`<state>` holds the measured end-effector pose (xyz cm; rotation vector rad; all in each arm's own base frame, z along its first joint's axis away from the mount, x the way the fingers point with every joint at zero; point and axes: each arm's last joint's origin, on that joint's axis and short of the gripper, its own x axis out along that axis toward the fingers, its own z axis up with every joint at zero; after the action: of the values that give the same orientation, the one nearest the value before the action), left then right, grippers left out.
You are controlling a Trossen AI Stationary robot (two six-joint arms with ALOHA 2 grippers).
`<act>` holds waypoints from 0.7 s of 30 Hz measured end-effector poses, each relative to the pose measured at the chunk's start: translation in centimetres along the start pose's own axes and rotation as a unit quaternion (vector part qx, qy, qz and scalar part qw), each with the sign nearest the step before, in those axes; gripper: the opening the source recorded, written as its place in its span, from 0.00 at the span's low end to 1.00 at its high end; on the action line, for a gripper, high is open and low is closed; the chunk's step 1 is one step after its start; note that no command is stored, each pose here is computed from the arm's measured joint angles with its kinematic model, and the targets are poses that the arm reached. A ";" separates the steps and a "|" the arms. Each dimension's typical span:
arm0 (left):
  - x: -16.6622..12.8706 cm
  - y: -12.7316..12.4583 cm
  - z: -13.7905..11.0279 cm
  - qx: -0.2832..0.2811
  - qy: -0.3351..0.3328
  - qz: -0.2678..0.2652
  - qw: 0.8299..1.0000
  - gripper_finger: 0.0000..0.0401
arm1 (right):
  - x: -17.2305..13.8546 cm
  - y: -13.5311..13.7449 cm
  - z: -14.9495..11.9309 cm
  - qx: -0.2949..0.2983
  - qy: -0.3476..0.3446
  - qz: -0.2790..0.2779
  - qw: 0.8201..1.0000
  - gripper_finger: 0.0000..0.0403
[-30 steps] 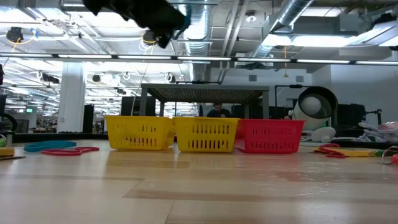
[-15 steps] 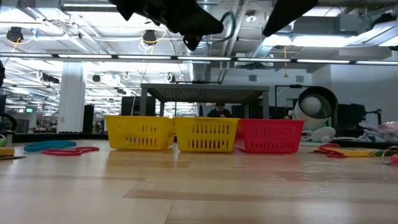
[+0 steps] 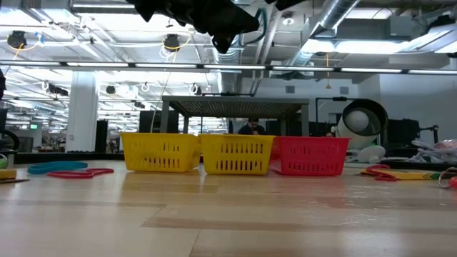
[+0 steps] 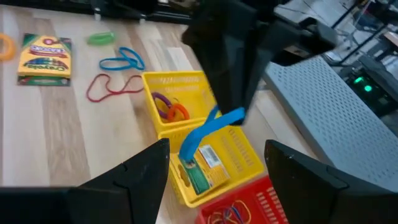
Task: Pick & Place Office Desk Supplies
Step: Put the blue rubber band into the red bin
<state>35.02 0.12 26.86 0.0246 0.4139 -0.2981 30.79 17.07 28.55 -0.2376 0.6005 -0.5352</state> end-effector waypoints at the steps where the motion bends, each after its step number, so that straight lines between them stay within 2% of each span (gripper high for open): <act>1: 0.0 0.0 0.1 0.001 -0.003 0.000 1.000 0.02 | 0.1 0.0 0.1 -0.002 0.000 0.003 1.000 0.63; 17: -0.3 -0.1 0.8 0.015 -0.032 0.008 0.999 0.02 | 1.5 -0.6 0.9 0.017 0.003 0.016 1.000 0.63; 21: -0.7 -0.2 1.1 0.017 -0.038 0.008 0.999 0.02 | 1.8 -0.8 1.0 0.020 0.007 0.014 1.000 0.57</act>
<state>34.81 0.02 28.12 0.0500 0.3323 -0.2894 32.34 15.46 28.75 -0.1878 0.6057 -0.5210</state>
